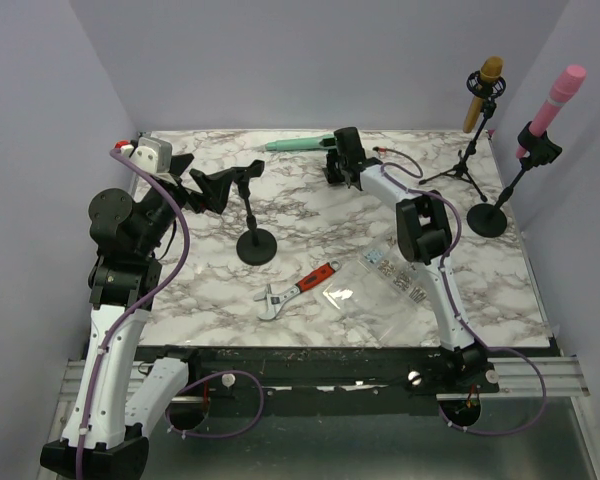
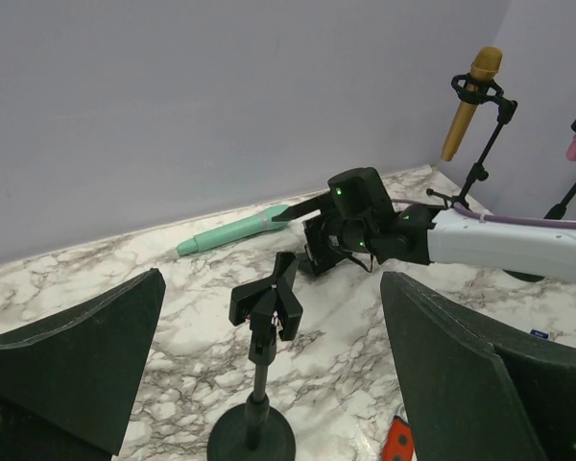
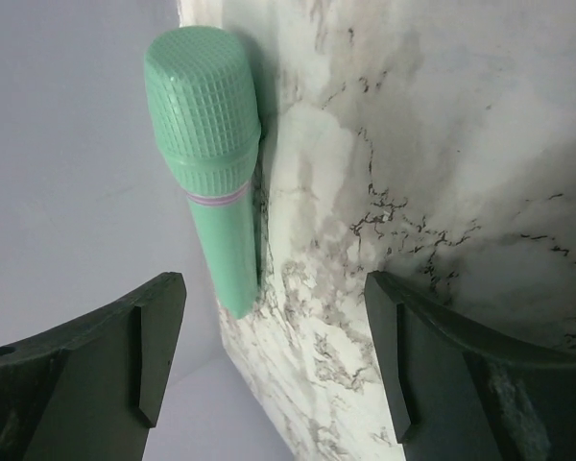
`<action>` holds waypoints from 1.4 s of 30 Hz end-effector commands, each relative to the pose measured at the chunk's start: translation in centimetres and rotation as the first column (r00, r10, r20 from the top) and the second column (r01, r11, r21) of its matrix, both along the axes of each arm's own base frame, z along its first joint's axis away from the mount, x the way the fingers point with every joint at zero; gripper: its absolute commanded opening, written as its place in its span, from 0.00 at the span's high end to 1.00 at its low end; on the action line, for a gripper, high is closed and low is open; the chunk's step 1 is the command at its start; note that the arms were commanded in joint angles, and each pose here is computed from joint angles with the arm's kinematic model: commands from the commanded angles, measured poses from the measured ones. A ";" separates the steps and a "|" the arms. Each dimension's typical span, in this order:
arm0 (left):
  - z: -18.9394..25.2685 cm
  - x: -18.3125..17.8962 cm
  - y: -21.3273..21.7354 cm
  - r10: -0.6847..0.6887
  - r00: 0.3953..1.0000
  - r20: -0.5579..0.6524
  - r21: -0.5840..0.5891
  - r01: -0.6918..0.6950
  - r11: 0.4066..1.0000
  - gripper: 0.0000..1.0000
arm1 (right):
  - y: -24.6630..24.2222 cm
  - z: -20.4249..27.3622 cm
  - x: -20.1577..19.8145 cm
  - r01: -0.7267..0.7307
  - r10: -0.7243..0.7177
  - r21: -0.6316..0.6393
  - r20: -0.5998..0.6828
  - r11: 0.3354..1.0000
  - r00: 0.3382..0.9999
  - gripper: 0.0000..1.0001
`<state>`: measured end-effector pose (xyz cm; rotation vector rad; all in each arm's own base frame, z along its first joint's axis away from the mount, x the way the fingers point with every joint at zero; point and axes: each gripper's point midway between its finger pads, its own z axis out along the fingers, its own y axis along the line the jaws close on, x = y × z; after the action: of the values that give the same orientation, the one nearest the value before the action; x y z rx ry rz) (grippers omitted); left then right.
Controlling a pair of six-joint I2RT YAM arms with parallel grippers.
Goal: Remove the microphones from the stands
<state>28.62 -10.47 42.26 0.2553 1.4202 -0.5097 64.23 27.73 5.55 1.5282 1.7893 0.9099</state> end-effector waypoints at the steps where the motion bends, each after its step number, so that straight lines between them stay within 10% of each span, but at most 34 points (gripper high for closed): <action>1: 0.1 -0.1 -0.1 -0.005 1.000 0.011 0.005 0.005 1.000 0.01 | -0.6 -0.3 -1.9 -0.135 0.130 -0.144 -0.044 0.980 0.991 0.14; 8: 0.0 -0.1 -0.5 -0.030 1.000 -0.001 -0.001 0.030 1.000 0.02 | 1.1 4.7 -4.9 -0.386 0.422 -0.350 0.030 0.854 0.906 0.00; 17: 0.0 -0.1 -0.8 -0.054 0.998 -0.019 -0.018 0.054 0.998 0.01 | 5.7 12.3 -14.3 -0.684 0.787 -0.402 0.196 0.608 0.585 0.00; 35: -0.5 0.8 0.0 -0.049 0.998 -0.046 -0.057 0.046 0.997 0.01 | 14.2 26.6 -31.0 -0.840 0.818 -0.297 0.512 0.455 0.262 0.00; 42: -0.4 0.8 0.1 -0.046 0.998 -0.044 -0.059 0.044 0.997 0.02 | 16.0 27.9 -33.3 -0.840 0.823 -0.320 0.518 0.438 0.232 0.00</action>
<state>29.60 -10.16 41.36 0.2171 1.4649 -0.5751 31.79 43.61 31.23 -0.0075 2.0225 1.6663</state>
